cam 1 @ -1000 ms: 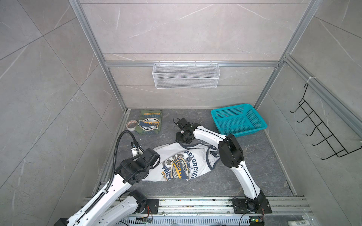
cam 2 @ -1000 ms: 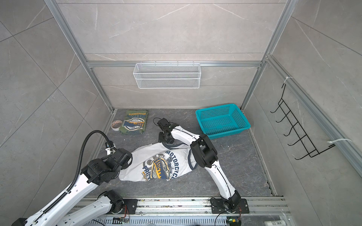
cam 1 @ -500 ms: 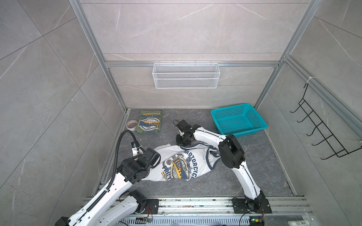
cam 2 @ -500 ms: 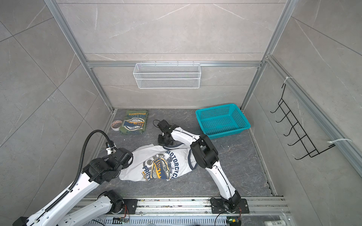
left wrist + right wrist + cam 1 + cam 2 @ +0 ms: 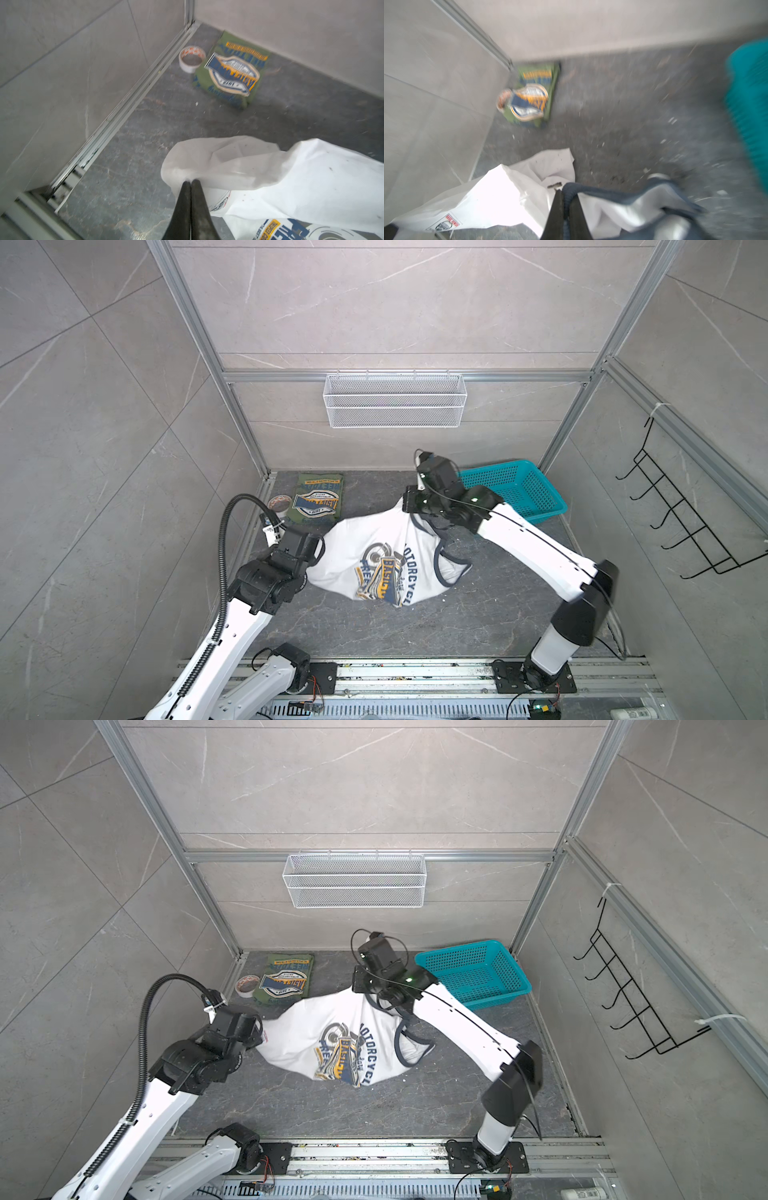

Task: Fold and stack the tank tops
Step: 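Lift the white tank top with both grippers and stretch it between them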

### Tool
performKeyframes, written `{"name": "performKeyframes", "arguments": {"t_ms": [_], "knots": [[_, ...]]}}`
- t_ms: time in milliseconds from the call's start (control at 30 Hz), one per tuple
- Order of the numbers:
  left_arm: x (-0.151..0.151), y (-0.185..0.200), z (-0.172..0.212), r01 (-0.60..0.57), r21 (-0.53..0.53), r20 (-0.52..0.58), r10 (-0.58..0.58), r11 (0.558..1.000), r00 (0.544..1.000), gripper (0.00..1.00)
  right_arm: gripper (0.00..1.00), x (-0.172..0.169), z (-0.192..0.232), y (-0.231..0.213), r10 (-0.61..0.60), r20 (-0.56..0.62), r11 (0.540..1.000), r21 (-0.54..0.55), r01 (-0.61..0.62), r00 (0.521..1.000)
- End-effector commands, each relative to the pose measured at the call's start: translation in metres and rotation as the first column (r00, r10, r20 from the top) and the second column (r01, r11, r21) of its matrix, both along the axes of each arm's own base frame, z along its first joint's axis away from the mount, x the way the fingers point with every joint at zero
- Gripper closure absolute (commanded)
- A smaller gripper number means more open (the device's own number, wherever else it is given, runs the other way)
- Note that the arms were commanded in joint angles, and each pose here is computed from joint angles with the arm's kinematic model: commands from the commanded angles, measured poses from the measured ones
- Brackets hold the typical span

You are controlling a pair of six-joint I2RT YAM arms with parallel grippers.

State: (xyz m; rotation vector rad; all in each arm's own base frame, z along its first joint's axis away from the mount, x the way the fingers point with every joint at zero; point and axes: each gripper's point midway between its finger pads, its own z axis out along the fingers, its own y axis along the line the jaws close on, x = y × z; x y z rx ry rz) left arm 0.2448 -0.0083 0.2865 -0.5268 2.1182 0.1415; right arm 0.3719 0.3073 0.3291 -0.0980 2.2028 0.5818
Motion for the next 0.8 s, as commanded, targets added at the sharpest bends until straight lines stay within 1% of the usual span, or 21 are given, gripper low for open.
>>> {"name": "performKeyframes", "arguments": {"t_ms": [0,100,167,300,400,433,500,600,667,700,767], "knots": [[0.018,-0.012,0.038,0.071,0.004,0.093,-0.071,0.998,0.993,1.0,1.0,0.003,-0.017,-0.032,-0.079,0.017,0.985,-0.155,0.081,0.997],[0.022,-0.02,0.049,0.115,-0.019,0.124,-0.112,0.993,0.986,1.0,1.0,-0.008,-0.018,-0.04,-0.078,0.015,0.986,-0.148,0.079,0.997],[0.02,-0.023,0.047,0.131,-0.029,0.112,-0.127,0.991,0.986,1.0,1.0,-0.018,-0.018,-0.049,-0.085,0.007,0.988,-0.129,0.085,0.996],[0.013,-0.027,0.028,0.158,-0.053,0.058,-0.155,0.986,0.986,1.0,1.0,-0.038,-0.035,-0.06,-0.087,-0.058,0.99,-0.12,0.08,0.994],[0.021,-0.032,0.012,0.172,-0.029,0.007,-0.172,0.985,0.985,1.0,1.0,-0.038,-0.055,-0.06,-0.092,-0.094,0.986,-0.151,0.077,0.991],[0.028,-0.033,0.008,0.172,-0.015,-0.015,-0.172,0.985,0.985,1.0,1.0,-0.033,-0.059,-0.061,-0.106,-0.095,0.981,-0.173,0.088,0.99],[0.049,-0.035,0.001,0.159,-0.003,-0.06,-0.159,0.987,0.986,1.0,1.0,-0.014,-0.055,-0.06,-0.126,-0.083,0.978,-0.175,0.109,0.989],[0.096,-0.037,-0.002,0.133,-0.068,-0.105,-0.14,0.989,0.985,1.0,1.0,0.027,-0.027,-0.059,-0.153,-0.039,0.98,-0.134,0.147,0.987],[0.13,-0.037,0.018,0.131,-0.123,-0.078,-0.141,0.984,0.987,1.0,1.0,0.053,0.007,-0.059,-0.174,0.016,0.98,-0.097,0.174,0.985],[0.145,-0.037,0.035,0.136,-0.142,-0.049,-0.145,0.98,0.988,1.0,1.0,0.063,0.024,-0.06,-0.184,0.046,0.979,-0.082,0.187,0.982],[0.171,-0.042,0.084,0.179,-0.16,0.044,-0.175,0.971,0.984,1.0,1.0,0.08,0.069,-0.066,-0.207,0.11,0.977,-0.029,0.211,0.972]]}}
